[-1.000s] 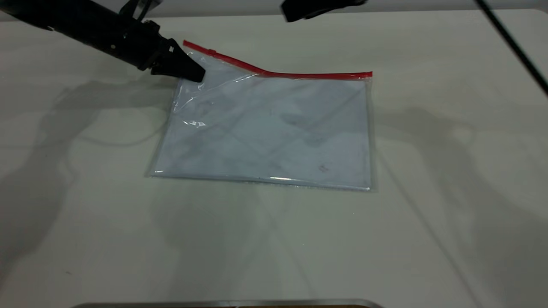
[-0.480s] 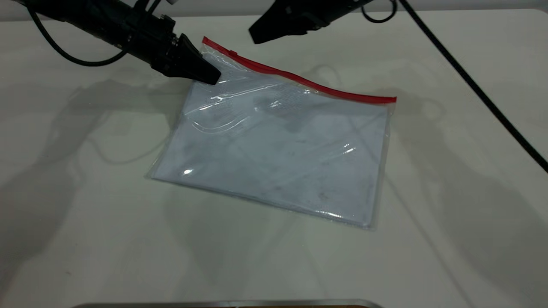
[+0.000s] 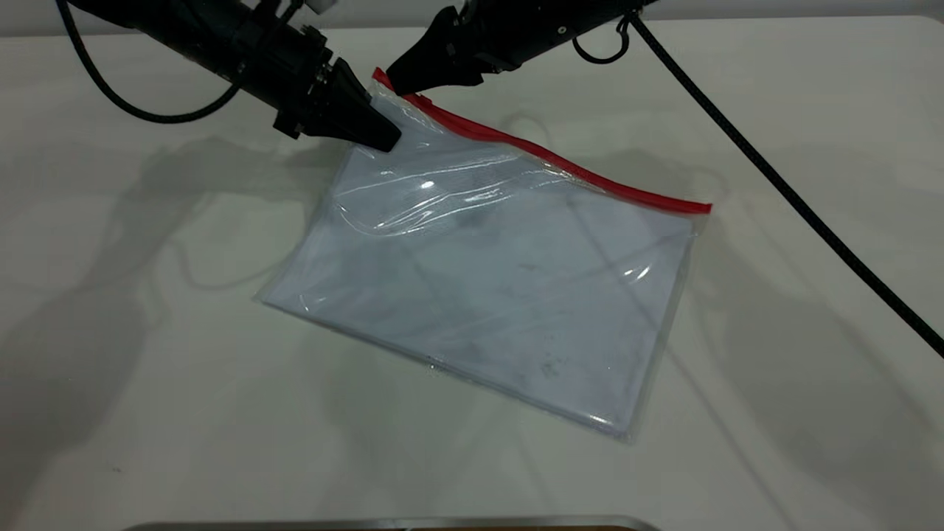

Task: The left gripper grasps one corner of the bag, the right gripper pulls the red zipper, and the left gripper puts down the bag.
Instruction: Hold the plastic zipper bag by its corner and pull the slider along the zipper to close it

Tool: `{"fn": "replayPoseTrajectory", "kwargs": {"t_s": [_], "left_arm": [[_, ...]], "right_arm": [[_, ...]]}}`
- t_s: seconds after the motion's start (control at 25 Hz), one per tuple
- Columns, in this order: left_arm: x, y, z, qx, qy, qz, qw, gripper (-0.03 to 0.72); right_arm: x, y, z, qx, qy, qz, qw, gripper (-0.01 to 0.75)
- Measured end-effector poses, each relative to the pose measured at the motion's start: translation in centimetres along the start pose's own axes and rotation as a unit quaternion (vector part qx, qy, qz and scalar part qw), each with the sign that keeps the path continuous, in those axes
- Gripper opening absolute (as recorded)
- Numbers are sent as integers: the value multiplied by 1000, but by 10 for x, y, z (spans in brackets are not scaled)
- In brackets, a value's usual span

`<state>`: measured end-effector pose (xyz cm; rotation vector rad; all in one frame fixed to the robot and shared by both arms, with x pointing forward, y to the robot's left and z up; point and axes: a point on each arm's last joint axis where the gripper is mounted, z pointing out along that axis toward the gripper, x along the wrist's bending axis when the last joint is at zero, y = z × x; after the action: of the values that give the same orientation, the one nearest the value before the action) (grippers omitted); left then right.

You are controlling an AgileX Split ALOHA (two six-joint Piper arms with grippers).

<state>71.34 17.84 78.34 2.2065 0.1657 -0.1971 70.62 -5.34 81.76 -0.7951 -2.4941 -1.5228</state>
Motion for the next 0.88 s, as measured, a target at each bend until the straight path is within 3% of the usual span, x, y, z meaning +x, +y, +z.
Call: {"fn": "replayPoseTrajectory", "kwargs": {"t_s": [0.56, 0.88], "left_arm": [[1, 0, 1, 6, 8, 4, 1000, 51], [2, 1, 2, 4, 12, 2, 1000, 51]], "right_arm": [[-3, -11, 7, 4, 1, 13, 1000, 446], [-4, -12, 7, 10, -2, 8, 1000, 379]]}}
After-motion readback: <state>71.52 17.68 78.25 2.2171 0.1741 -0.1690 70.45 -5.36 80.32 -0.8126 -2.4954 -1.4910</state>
